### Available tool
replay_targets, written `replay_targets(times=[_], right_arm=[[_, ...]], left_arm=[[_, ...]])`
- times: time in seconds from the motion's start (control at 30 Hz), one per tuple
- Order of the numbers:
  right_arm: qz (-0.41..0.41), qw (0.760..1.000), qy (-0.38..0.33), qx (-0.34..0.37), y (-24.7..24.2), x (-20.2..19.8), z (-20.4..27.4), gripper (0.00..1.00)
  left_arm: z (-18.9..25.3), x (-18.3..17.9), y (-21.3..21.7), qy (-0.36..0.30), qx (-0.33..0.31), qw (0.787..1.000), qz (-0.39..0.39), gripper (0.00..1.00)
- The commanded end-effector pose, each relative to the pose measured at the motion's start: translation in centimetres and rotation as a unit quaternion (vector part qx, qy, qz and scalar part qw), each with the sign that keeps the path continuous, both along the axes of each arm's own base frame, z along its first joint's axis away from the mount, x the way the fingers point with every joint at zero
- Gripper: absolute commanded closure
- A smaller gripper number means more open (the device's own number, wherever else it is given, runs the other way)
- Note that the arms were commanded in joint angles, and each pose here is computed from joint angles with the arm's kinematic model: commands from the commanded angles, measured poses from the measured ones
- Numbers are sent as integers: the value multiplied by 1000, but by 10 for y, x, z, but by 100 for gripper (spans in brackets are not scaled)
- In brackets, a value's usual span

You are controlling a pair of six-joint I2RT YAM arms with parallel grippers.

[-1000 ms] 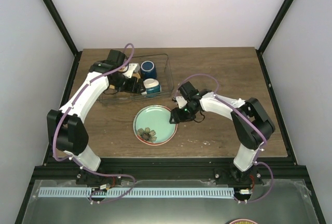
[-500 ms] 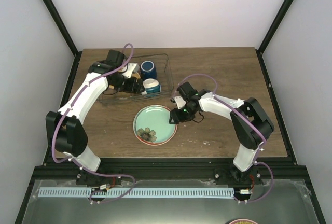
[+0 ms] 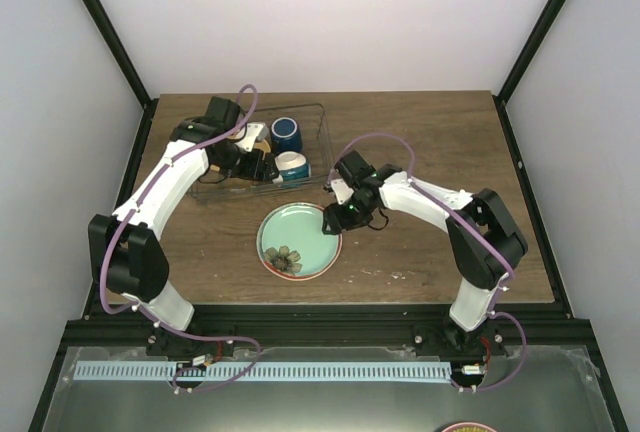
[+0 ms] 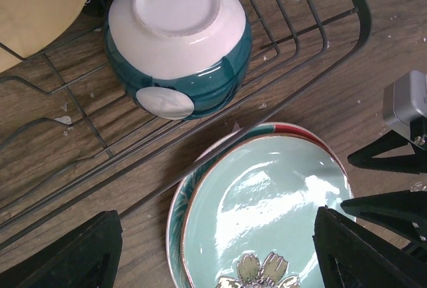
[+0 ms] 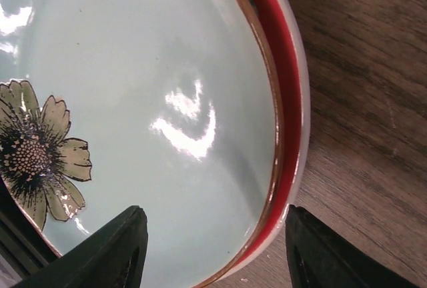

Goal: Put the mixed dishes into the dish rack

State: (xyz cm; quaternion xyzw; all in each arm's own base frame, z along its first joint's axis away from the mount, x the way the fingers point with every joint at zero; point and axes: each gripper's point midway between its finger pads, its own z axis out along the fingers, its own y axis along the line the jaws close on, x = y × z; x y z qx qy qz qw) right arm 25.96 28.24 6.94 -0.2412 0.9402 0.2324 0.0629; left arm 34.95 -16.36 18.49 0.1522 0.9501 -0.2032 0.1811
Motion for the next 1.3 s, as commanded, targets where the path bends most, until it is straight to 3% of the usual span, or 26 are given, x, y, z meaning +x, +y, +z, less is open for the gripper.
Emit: replay_targets(times=[0.0,0.8,1.0,1.27], right_arm=[[15,1000,-2,7,10,-2,10,42],[24,997,74,9,14,-29,-51,46],[24,996,88,-2,9,-35,-63,62],[24,996,82,-5,7,-35,-64,95]], left_arm=[[4,-2,-2,-11,-2,1000,-9,20],[-1,-4,0,-7,3,1000,-9,20],[-2,-4,0,-3,4,1000,-9,20],[-10,-11,1,9,5,1000,-9,20]])
